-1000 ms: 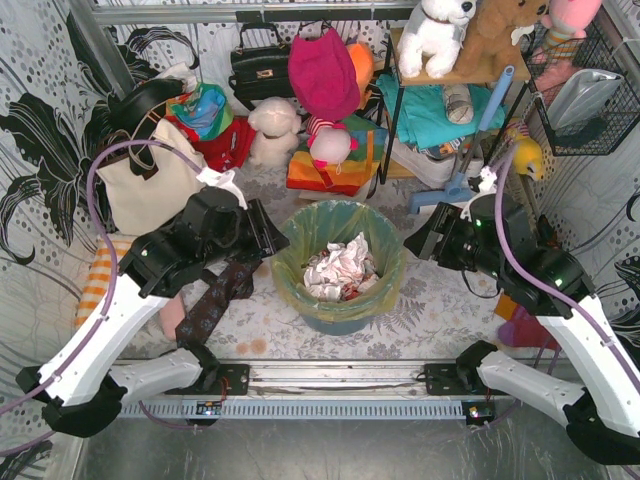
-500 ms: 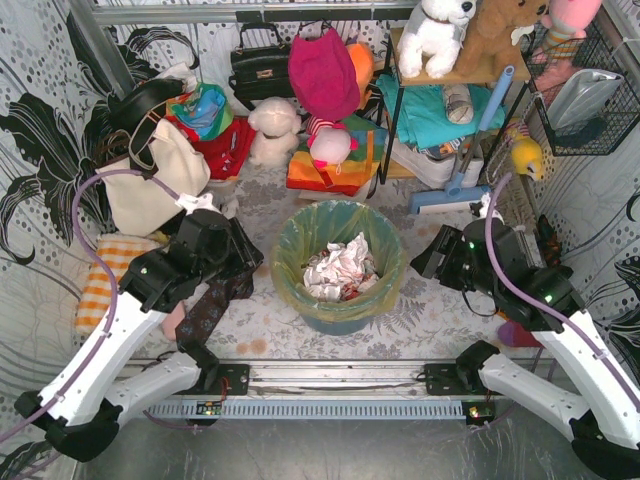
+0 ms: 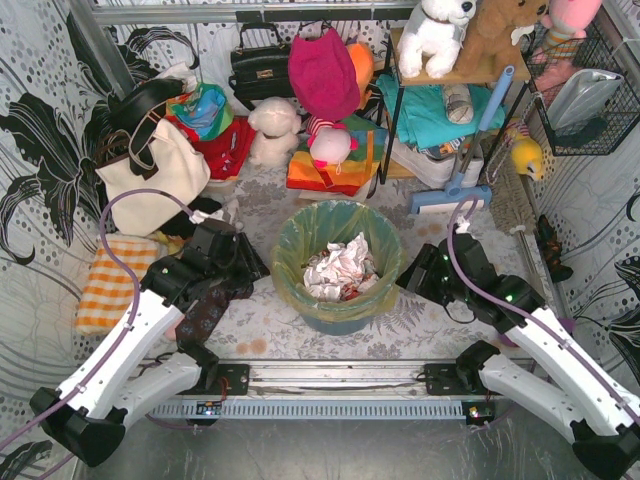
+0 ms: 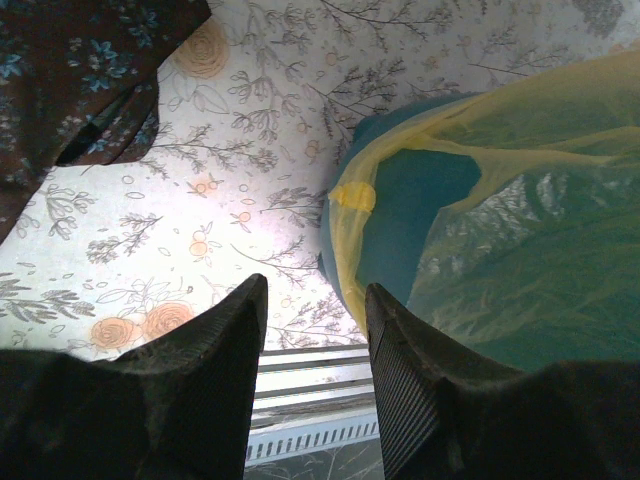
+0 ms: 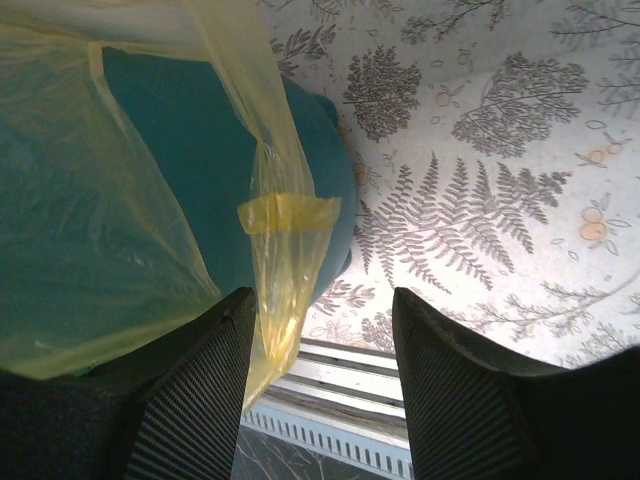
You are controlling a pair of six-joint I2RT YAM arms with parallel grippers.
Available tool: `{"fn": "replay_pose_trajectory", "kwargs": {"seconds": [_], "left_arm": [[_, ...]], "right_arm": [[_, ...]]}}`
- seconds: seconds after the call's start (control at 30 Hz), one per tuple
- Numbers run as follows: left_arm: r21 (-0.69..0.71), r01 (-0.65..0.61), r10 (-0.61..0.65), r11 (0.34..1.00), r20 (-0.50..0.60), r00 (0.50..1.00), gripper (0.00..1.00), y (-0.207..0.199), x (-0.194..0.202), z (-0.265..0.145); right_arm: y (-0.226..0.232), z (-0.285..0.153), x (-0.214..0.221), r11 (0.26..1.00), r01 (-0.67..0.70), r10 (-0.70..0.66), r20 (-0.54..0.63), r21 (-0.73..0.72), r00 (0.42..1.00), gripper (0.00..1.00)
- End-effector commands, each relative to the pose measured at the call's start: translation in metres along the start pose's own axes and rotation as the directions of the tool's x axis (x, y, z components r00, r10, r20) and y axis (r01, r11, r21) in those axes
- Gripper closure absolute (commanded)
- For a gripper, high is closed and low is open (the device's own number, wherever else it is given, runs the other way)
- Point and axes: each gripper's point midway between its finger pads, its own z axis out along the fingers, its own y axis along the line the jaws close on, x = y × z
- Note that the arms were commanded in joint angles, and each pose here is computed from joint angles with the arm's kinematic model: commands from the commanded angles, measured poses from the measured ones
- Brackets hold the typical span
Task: Tie the trash bag
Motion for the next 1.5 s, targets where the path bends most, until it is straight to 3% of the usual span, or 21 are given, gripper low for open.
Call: {"fn": "replay_pose_trajectory", "kwargs": {"seconds": [0.0, 0.47, 0.83, 0.93, 1.0, 1.03, 1.2, 1.3, 1.47], "left_arm": [[0.086, 0.006, -0.009, 0.996, 0.036, 0.999, 0.48, -0.021, -0.012, -0.004], [0.095, 0.005, -0.009, 0.995, 0.040, 0.999, 0.48, -0.024, -0.015, -0.009], [0.086, 0.004, -0.006, 0.996, 0.029, 1.000, 0.48, -0.023, -0.013, -0.006], [0.085, 0.003, -0.005, 0.996, 0.028, 1.000, 0.48, -0.022, -0.012, -0.006], [0.083, 0.003, -0.005, 0.997, 0.030, 1.000, 0.48, -0.021, -0.012, -0.006], [0.081, 0.002, -0.005, 0.997, 0.031, 1.000, 0.48, -0.021, -0.012, -0.006], [0.077, 0.001, -0.003, 0.997, 0.028, 1.000, 0.48, -0.020, -0.011, -0.005], [0.076, 0.002, -0.004, 0.997, 0.027, 1.000, 0.48, -0.019, -0.011, -0.004], [0.075, 0.000, -0.002, 0.997, 0.028, 1.000, 0.48, -0.019, -0.011, -0.005]], "right_arm": [[0.025, 0.010, -0.009, 0.995, -0.025, 0.027, 0.027, -0.096, 0.999, 0.43], [-0.008, 0.042, 0.016, 0.999, -0.035, 0.035, -0.014, -0.026, 0.999, 0.44], [-0.055, 0.043, 0.025, 0.986, 0.014, -0.012, -0.010, 0.165, 1.000, 0.49], [-0.055, 0.041, 0.024, 0.985, 0.022, -0.021, -0.010, 0.169, 1.000, 0.79], [-0.051, 0.040, 0.021, 0.988, 0.021, -0.021, -0.001, 0.155, 1.000, 0.85], [-0.049, 0.039, 0.019, 0.989, 0.020, -0.021, 0.005, 0.145, 1.000, 0.84], [-0.028, 0.034, 0.007, 0.998, 0.013, -0.016, 0.048, 0.062, 0.999, 0.55], [-0.019, 0.033, 0.000, 0.999, 0.020, -0.023, 0.068, 0.037, 0.997, 0.52], [-0.008, 0.038, -0.011, 0.997, 0.066, -0.068, 0.083, 0.028, 0.994, 0.55]]}}
